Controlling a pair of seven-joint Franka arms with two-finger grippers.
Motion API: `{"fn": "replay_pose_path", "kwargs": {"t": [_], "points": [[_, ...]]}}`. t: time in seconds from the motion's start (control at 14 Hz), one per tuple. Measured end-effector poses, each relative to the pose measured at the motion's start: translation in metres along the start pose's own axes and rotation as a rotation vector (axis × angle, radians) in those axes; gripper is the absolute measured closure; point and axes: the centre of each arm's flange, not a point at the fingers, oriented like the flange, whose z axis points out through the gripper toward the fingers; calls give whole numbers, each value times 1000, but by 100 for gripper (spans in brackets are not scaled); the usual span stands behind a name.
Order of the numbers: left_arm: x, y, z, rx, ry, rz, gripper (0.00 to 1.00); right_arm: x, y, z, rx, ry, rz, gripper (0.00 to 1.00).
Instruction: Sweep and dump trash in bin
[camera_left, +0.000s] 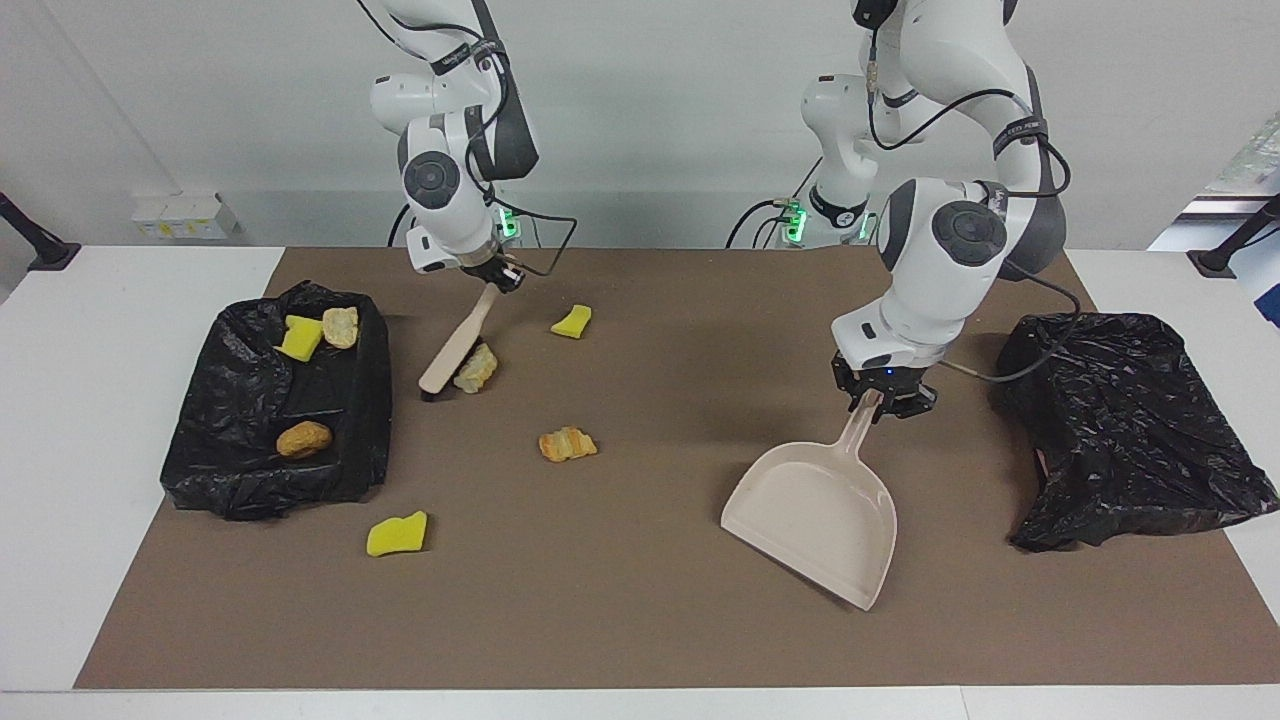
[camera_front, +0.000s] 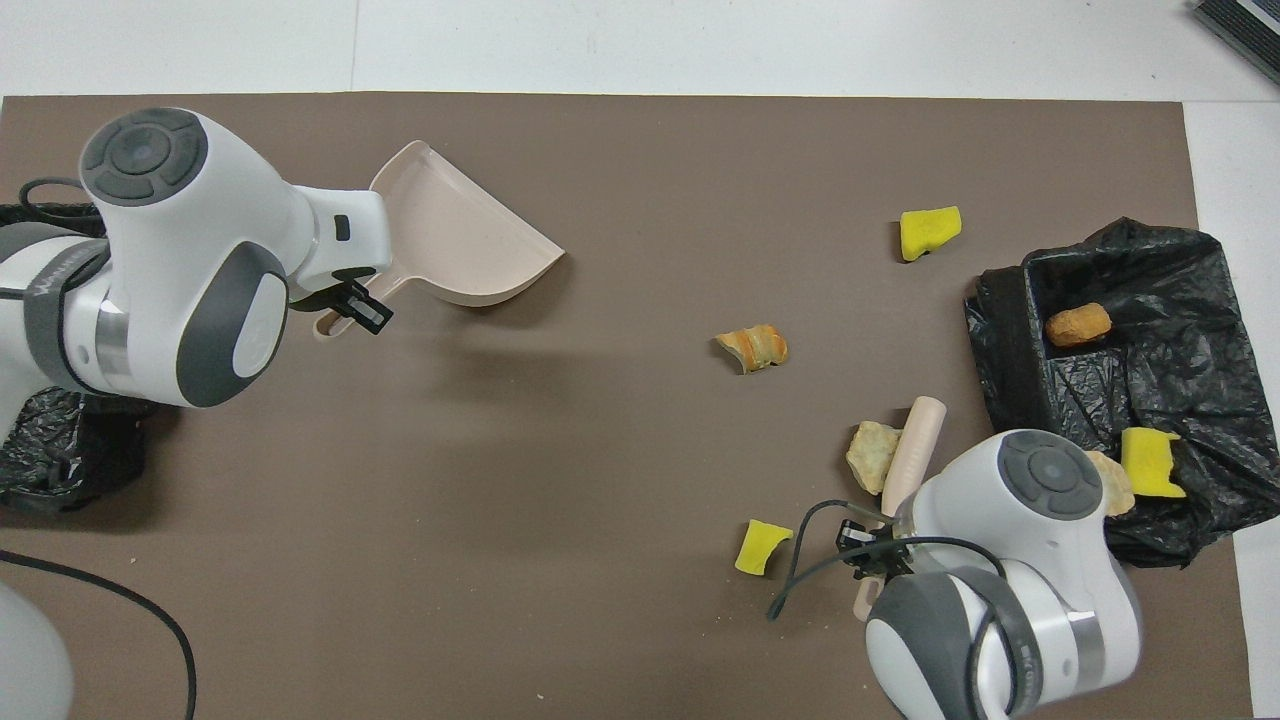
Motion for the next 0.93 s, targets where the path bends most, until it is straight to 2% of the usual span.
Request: {"fn": "replay_pose_path", "kwargs": {"t": [0.21, 0.43, 0.64, 0.93], "points": [[-11, -18, 0, -10, 3, 213, 68, -3, -55, -27, 62, 12, -74, 74], [-13, -21, 2, -19, 5, 335, 68, 3, -93, -51, 114, 5, -110, 74], [-13, -17, 6, -26, 2, 512, 68, -1, -113, -79, 91, -49, -68, 74], [-7, 5, 15, -28, 6, 629, 68, -25, -106, -104, 5, -119, 136, 74]]}}
